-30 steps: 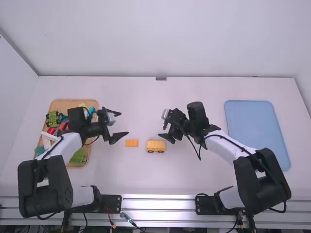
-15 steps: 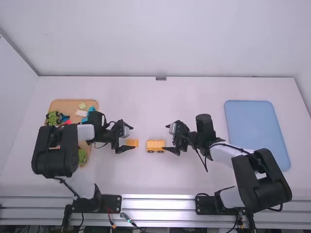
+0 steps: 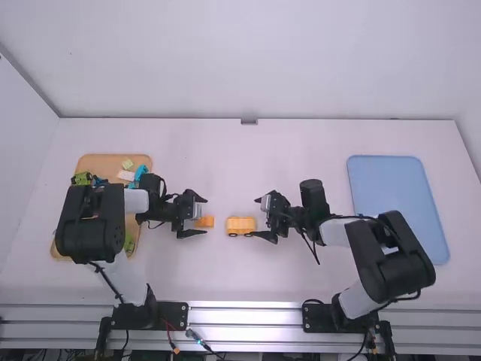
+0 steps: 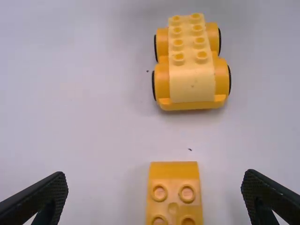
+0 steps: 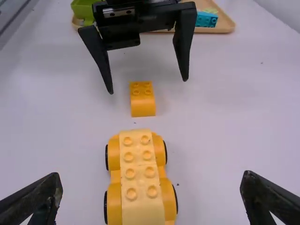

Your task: Assemble lego blocks to make yellow taxi

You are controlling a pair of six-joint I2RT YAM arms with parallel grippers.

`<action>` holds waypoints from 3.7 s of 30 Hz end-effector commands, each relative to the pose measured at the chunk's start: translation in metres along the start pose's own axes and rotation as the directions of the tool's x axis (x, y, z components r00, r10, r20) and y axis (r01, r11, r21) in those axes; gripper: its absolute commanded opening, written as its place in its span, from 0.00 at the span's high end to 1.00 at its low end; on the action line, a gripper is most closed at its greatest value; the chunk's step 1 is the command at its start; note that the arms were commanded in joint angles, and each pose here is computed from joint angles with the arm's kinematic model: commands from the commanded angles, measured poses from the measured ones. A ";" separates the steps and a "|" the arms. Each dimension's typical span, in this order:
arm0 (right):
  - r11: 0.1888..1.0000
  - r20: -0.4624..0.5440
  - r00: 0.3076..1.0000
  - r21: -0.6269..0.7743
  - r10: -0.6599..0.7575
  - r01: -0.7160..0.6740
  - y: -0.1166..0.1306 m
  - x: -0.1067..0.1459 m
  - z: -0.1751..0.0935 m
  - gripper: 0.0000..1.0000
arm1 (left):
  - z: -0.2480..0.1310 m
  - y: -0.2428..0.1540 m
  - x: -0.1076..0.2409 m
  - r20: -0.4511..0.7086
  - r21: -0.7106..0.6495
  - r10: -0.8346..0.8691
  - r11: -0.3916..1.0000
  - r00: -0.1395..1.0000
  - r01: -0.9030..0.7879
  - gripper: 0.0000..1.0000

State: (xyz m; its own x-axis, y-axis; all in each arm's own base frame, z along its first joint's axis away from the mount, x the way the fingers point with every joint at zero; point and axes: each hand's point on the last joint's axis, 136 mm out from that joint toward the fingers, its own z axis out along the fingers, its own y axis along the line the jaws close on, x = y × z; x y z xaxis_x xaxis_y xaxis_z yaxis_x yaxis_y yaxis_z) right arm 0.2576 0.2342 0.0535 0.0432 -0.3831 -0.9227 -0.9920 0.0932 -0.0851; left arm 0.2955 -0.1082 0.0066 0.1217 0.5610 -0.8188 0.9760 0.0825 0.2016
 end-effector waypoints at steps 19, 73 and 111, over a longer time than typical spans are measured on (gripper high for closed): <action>0.997 0.058 0.998 -0.072 0.029 -0.025 0.013 0.002 0.003 0.01 | 0.014 -0.015 0.021 -0.006 0.033 -0.095 0.995 0.995 0.095 0.24; 0.997 -0.007 1.000 -0.077 0.011 -0.012 0.020 0.024 0.021 0.00 | 0.008 -0.013 0.021 0.078 0.022 -0.204 0.979 0.976 0.203 0.78; 0.995 0.050 0.998 -0.092 0.045 -0.041 0.003 0.057 0.060 0.19 | 0.003 -0.006 0.006 0.123 0.015 -0.186 0.983 0.975 0.185 0.98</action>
State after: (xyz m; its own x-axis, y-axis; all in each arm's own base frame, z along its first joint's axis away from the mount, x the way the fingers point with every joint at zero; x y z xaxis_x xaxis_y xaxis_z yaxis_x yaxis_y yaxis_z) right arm 0.2646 0.2647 -0.0221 -0.0008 -0.3409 -0.9401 -0.9991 0.0398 -0.0136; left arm 0.2898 -0.1043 -0.0130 -0.0487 0.4653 -0.8838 0.9844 0.1721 0.0363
